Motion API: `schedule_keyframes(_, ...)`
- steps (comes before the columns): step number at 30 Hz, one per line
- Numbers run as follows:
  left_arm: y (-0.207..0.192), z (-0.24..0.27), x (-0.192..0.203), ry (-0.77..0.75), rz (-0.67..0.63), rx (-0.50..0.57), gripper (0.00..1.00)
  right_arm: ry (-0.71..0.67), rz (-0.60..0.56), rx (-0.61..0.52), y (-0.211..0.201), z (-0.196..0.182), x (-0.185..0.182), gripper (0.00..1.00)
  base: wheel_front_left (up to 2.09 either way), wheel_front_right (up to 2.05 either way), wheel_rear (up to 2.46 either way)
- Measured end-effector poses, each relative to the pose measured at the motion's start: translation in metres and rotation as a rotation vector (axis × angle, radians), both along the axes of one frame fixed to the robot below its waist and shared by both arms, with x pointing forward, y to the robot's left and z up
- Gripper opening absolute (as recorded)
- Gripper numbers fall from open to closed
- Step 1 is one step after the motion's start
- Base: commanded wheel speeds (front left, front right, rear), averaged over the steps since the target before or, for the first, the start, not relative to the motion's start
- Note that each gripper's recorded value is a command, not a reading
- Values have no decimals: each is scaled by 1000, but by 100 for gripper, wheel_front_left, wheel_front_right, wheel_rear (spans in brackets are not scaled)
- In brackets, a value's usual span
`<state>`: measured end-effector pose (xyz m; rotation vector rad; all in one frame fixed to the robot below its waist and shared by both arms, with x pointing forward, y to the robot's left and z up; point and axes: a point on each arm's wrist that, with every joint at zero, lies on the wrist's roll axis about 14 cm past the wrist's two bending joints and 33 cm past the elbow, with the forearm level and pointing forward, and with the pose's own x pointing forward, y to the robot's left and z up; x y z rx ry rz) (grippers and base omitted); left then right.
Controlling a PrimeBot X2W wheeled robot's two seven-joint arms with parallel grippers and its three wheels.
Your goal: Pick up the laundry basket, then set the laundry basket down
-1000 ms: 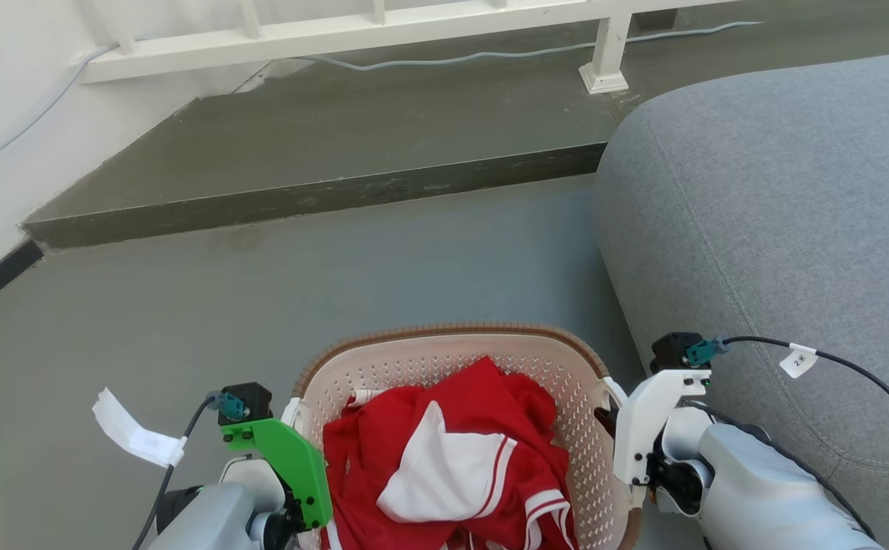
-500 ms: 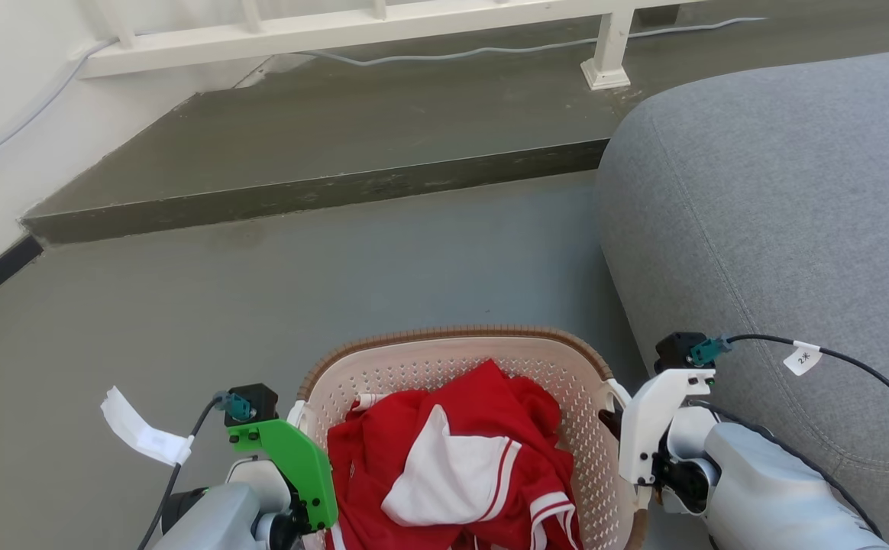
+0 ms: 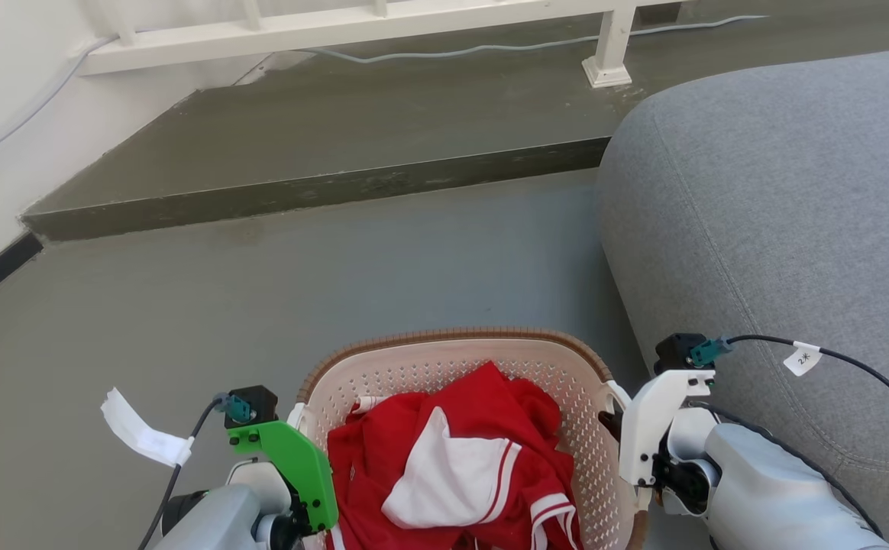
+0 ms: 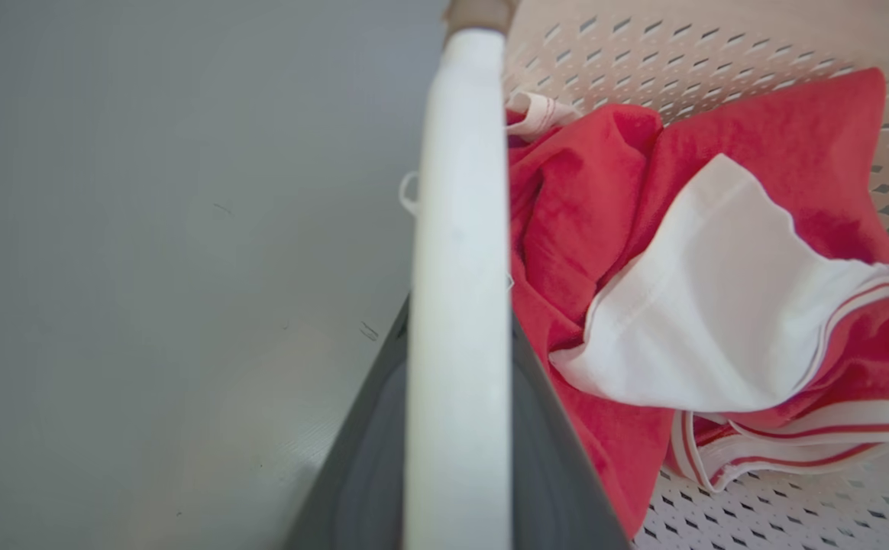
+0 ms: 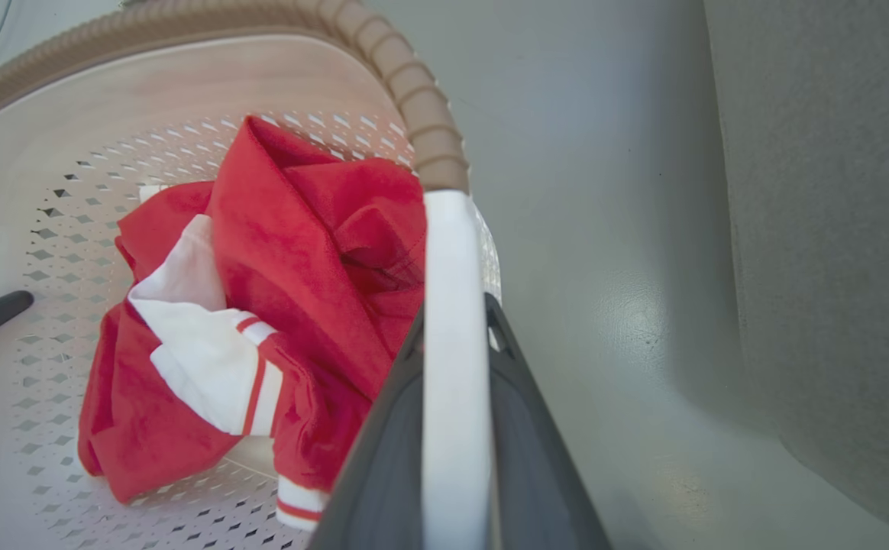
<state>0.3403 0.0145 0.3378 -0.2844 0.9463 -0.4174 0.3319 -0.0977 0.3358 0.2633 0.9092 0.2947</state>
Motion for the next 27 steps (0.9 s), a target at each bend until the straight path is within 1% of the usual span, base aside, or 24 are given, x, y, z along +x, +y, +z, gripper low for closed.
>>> schedule_keyframes(13,-3,-7,3,13,12,-9,0,4,-3,-2,-4,-5,7,0,0,0,0)
schedule_keyframes(27,-13,-12,49,-55,46,-44,0,-70,-23,-6,-12,-7,56,0,0,0,0)
